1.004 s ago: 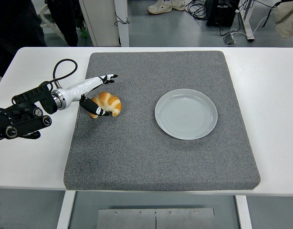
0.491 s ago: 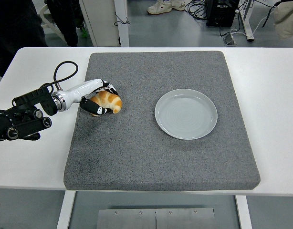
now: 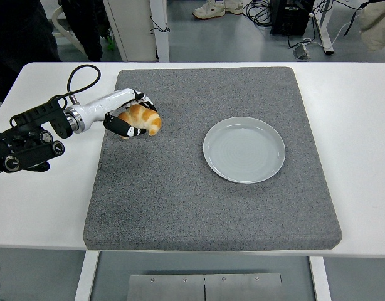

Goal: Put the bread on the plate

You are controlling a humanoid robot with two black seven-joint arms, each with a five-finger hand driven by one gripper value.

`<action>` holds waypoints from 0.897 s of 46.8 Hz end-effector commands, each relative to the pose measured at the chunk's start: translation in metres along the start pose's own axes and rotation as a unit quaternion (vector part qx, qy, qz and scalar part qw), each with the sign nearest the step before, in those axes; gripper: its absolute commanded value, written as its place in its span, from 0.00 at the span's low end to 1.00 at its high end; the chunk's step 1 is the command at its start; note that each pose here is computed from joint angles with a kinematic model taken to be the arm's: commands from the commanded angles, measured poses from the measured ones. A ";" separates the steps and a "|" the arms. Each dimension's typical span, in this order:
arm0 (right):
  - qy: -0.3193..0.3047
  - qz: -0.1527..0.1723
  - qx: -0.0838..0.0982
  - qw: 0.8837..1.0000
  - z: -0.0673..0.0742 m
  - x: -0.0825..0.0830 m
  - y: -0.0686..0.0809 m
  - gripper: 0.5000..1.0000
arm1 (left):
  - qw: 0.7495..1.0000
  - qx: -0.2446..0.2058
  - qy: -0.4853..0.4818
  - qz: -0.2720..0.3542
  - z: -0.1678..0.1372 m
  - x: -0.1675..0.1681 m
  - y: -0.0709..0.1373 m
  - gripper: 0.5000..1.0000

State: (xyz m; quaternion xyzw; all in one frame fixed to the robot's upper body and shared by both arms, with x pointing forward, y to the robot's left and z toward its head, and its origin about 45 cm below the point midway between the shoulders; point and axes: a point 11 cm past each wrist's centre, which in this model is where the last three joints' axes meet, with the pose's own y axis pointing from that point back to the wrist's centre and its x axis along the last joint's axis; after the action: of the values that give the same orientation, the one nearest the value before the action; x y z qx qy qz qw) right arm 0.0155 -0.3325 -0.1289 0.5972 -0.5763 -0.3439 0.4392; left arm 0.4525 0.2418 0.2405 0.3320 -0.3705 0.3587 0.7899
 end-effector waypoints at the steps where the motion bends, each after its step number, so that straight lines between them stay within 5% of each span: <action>1: 0.000 0.000 0.000 1.000 0.000 0.000 0.000 1.00 | 1.000 -0.005 -0.008 0.011 0.006 0.015 -0.002 0.00; 18: 0.001 0.001 0.001 1.000 -0.001 0.001 0.000 1.00 | 0.997 -0.026 -0.048 0.061 0.034 0.087 -0.001 0.00; 36: 0.001 0.001 0.001 1.000 -0.001 0.001 0.000 1.00 | 0.990 -0.074 -0.081 0.084 0.099 0.153 -0.007 0.00; 42: -0.001 0.000 0.001 1.000 -0.001 0.000 0.000 1.00 | 0.988 -0.101 -0.089 0.073 0.127 0.146 -0.020 0.00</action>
State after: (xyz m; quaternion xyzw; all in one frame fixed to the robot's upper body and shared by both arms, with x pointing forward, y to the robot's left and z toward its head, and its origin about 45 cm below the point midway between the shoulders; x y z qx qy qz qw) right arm 0.0164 -0.3331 -0.1288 0.5974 -0.5766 -0.3428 0.4395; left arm 0.4948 0.1960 0.4210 0.2608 -0.4923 0.3588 0.7489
